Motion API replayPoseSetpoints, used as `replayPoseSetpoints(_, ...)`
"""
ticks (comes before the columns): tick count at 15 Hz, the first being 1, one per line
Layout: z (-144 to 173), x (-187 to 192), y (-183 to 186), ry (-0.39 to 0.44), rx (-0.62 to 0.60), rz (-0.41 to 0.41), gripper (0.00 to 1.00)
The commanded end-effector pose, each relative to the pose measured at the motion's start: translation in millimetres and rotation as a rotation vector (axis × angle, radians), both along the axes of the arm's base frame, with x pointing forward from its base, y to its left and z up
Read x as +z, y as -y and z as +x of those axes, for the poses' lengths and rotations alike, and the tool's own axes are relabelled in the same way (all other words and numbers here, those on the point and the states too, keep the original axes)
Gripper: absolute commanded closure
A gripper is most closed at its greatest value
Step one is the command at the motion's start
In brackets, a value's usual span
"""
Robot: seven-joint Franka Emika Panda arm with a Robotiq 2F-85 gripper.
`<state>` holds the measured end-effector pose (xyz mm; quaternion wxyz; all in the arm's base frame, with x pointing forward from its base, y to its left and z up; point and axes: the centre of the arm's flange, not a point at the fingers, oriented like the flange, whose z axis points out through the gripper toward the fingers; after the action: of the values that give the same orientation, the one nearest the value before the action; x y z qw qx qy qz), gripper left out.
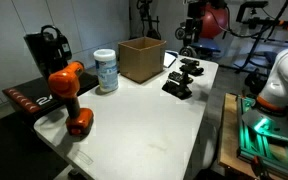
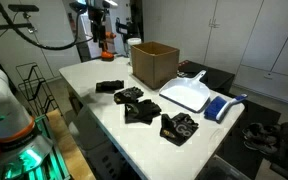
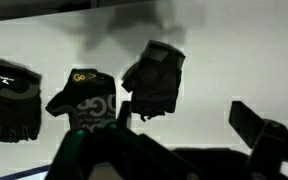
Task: Pick up the second glove from the right and put it on the leftmost glove, pick up the glove to the right of the stacked glove and put it on the stack of gloves, pick up the rightmost glove and put it on the stack of gloves, pick up all the gloves and put them in the cardboard box
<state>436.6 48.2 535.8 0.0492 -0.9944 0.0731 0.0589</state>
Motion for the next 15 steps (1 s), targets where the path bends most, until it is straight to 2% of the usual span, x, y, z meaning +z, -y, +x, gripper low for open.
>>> replayPoseSetpoints(1, 0.0, 0.0, 0.0, 0.000, 0.000, 0.000, 0.00)
replayPoseSetpoints(10, 0.0, 0.0, 0.0, 0.000, 0.000, 0.000, 0.00)
replayPoseSetpoints(13, 1.5, -23.9, 20.2, -0.025, -0.003, -0.020, 0.00)
replayPoseSetpoints(15, -2.0, -46.6, 43.0, -0.031, -0.035, 0.015, 0.00)
